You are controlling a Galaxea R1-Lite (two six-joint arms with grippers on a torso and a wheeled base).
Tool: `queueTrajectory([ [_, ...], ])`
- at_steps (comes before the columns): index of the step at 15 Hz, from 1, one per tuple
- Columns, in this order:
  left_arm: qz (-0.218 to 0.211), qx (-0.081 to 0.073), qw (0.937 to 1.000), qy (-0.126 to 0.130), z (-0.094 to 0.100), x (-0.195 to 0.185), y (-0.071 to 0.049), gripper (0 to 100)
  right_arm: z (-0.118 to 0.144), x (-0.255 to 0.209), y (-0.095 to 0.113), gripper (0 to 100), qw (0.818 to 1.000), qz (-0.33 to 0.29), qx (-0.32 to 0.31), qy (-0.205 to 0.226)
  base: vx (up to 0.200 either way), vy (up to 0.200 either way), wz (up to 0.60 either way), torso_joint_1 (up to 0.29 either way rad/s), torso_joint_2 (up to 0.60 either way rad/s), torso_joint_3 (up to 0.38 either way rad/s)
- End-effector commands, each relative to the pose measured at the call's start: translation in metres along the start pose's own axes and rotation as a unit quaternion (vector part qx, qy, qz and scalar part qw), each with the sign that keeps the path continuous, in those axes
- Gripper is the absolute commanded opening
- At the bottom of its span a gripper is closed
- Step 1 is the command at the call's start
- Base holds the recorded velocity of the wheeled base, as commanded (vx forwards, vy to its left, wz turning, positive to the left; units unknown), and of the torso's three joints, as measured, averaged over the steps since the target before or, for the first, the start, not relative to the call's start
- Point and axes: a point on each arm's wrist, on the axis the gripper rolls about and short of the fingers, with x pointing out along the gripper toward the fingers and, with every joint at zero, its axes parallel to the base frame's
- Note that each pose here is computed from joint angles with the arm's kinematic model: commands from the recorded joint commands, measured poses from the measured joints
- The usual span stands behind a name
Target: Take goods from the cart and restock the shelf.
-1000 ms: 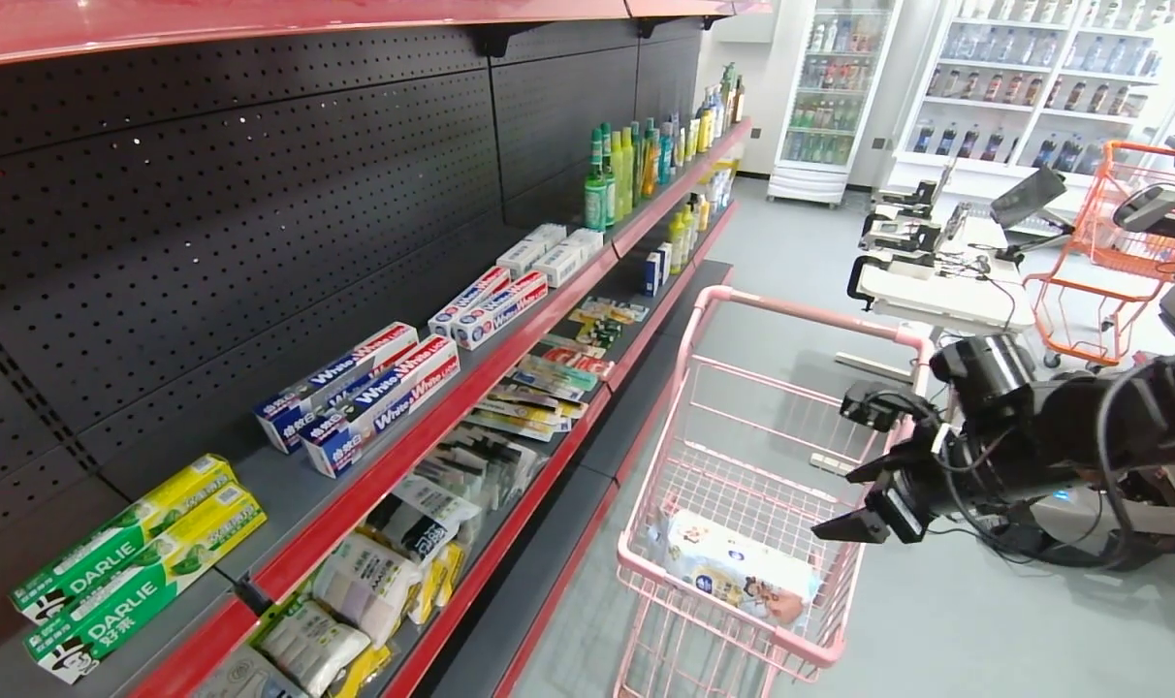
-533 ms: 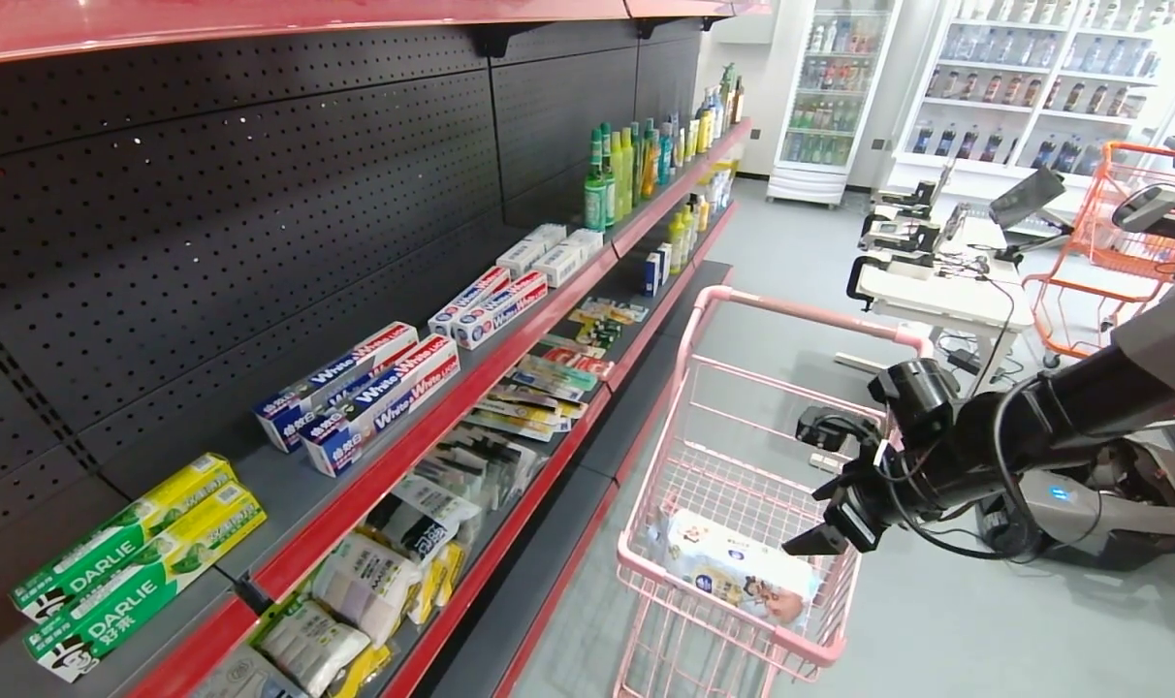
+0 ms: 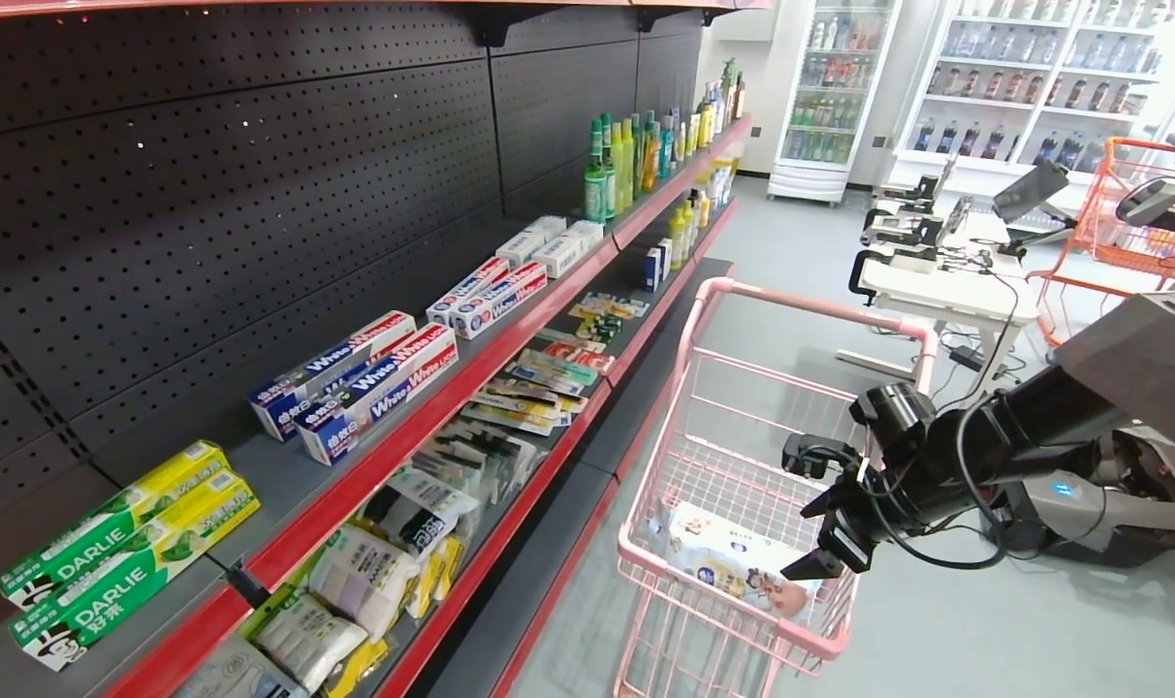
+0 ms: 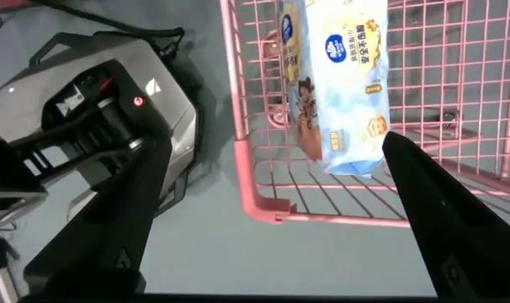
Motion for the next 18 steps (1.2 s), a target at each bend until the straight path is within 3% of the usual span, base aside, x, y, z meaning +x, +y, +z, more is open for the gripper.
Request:
queueTrajectory([
  [1,0.0,0.0,1.0,0.001,0.0,0.0,0.0,100,-0.004,0.006,-0.003,100,1.0,0.004,0.003,0.005,0.0,0.0,0.0,-0.149,0.3,0.159],
  [8,0.0,0.0,1.0,0.0,0.0,0.0,0.0,100,-0.015,0.016,-0.026,100,1.0,-0.007,0.0,0.006,0.0,0.0,0.0,-0.148,0.32,0.174],
  [12,0.0,0.0,1.0,0.0,0.0,0.0,0.0,100,-0.021,0.013,-0.044,100,0.999,-0.024,-0.035,-0.002,0.0,0.0,0.0,-0.155,0.34,0.183],
  [18,0.0,0.0,1.0,0.0,0.0,0.0,0.0,100,-0.02,0.015,-0.054,100,0.998,-0.016,-0.059,-0.029,0.0,0.0,0.0,-0.16,0.36,0.193],
])
